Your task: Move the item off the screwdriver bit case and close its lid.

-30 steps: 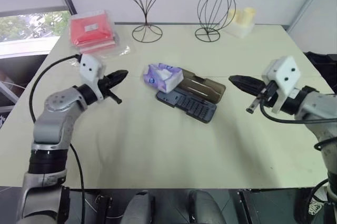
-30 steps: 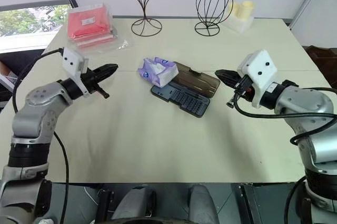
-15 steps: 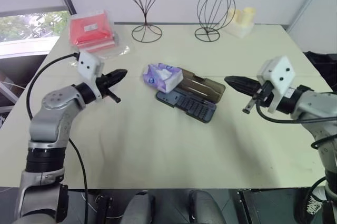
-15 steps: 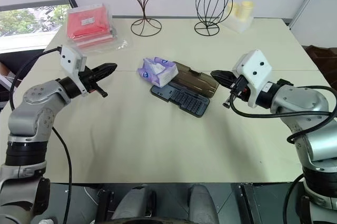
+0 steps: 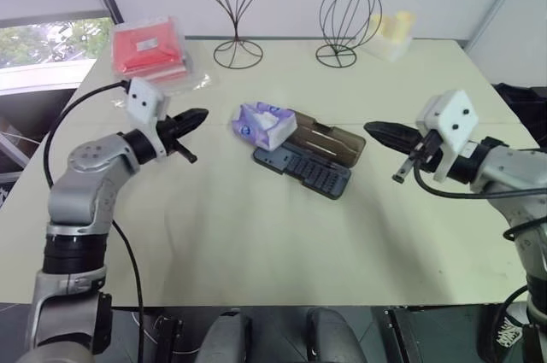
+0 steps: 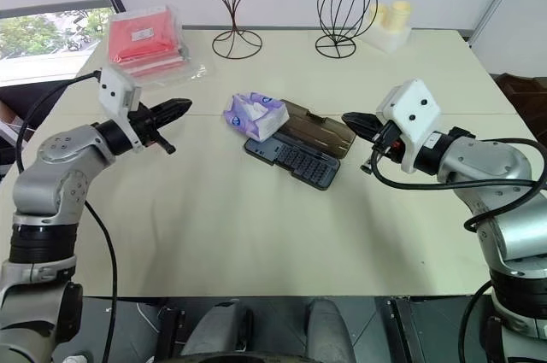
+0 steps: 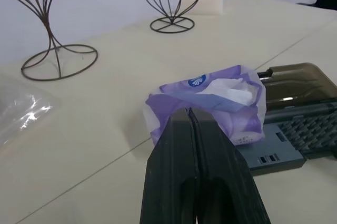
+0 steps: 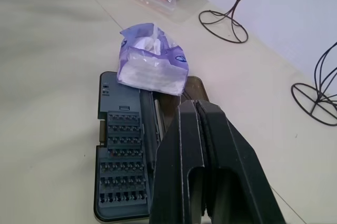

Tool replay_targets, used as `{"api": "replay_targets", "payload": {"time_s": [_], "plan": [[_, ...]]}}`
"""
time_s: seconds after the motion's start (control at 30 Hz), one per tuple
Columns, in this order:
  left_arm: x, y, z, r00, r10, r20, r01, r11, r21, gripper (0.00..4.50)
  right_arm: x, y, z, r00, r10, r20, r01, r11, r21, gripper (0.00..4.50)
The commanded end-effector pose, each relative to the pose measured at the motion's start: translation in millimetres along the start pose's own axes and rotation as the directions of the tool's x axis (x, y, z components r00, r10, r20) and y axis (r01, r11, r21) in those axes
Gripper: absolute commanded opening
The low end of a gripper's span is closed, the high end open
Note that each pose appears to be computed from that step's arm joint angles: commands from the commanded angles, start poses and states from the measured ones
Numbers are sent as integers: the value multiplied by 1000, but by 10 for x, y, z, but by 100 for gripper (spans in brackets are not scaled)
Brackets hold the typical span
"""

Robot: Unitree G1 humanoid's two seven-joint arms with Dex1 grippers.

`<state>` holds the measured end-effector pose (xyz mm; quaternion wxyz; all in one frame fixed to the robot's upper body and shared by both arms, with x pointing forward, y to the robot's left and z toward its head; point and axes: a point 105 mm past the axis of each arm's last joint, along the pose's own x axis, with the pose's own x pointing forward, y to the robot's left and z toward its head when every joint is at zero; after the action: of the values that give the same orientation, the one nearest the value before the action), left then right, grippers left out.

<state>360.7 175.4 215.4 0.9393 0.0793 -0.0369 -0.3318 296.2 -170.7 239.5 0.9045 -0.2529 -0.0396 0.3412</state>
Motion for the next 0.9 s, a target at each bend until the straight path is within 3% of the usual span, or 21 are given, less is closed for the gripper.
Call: {"api": "replay_targets", "payload": {"time_s": [0.03, 0.1, 0.33, 0.57, 0.9], "plan": [[38, -32, 147, 999, -31, 42, 30, 999, 30, 25, 0, -2, 99, 999, -14, 37, 15, 999, -38, 0], [89, -84, 136, 997, -72, 35, 71, 997, 32, 84, 9, 11, 89, 999, -14, 37, 15, 999, -35, 0], [392, -220, 90, 981, -192, 8, 191, 979, 69, 436, 55, 31, 55, 999, -16, 40, 17, 999, -31, 0], [838, -405, 28, 963, -266, -36, 268, 957, 108, 445, 91, 77, 25, 998, -34, 52, 35, 999, -26, 0], [1245, -476, -477, 965, -190, -183, 226, 954, 200, 445, 41, 104, 1, 995, -87, 53, 88, 996, -22, 0]]}}
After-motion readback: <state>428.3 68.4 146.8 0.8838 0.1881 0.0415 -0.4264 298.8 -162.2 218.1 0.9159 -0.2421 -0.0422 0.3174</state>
